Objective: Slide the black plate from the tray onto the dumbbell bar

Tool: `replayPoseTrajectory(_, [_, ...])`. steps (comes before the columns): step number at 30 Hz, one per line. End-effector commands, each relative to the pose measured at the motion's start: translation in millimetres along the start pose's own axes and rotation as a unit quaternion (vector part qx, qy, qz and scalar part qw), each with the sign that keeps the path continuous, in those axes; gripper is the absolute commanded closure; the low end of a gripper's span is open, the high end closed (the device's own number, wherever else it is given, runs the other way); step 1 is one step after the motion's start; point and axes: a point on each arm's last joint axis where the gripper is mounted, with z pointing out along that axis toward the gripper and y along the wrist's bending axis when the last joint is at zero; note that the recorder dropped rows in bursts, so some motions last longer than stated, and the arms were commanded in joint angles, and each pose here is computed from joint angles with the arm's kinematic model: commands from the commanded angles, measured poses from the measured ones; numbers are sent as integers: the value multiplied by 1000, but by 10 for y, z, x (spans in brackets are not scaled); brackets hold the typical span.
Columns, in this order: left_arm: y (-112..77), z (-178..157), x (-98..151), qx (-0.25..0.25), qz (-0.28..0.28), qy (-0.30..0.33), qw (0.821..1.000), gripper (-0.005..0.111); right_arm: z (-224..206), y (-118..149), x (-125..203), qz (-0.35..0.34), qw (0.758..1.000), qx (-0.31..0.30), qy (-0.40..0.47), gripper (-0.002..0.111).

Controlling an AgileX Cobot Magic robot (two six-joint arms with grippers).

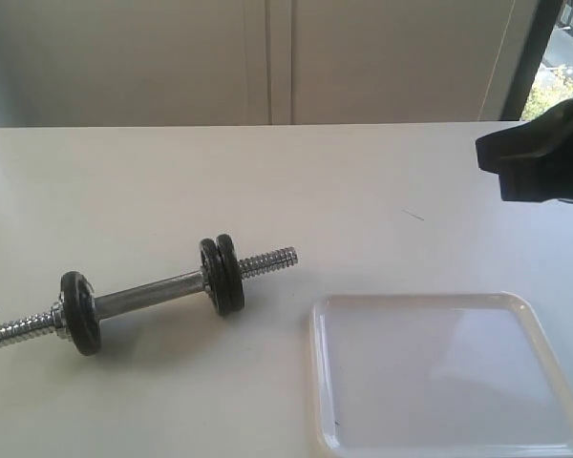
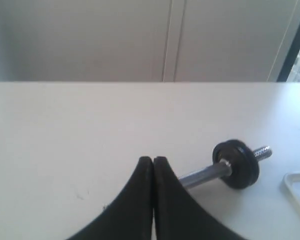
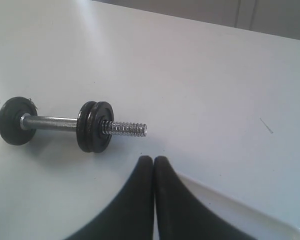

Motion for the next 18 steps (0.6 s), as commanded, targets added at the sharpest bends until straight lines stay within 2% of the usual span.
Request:
replayPoseTrajectory(1, [56,203,302,-7,15,48,999,107,-12,-4,-1,0,1000,5,-5,108])
replayPoseTrajectory(5, [123,374,459,-19,59,27,998,107,-12,-4,-1,0,1000,5,-5,108])
replayPoseTrajectory(9, [193,539,679,-32,63,13,997,107,-12,-4,-1,0,1000,5,-5,108])
replayPoseTrajectory(18, [293,720,1283,-41,70,106,991,107,-12,-5,0,-1,1000,5,-5,108])
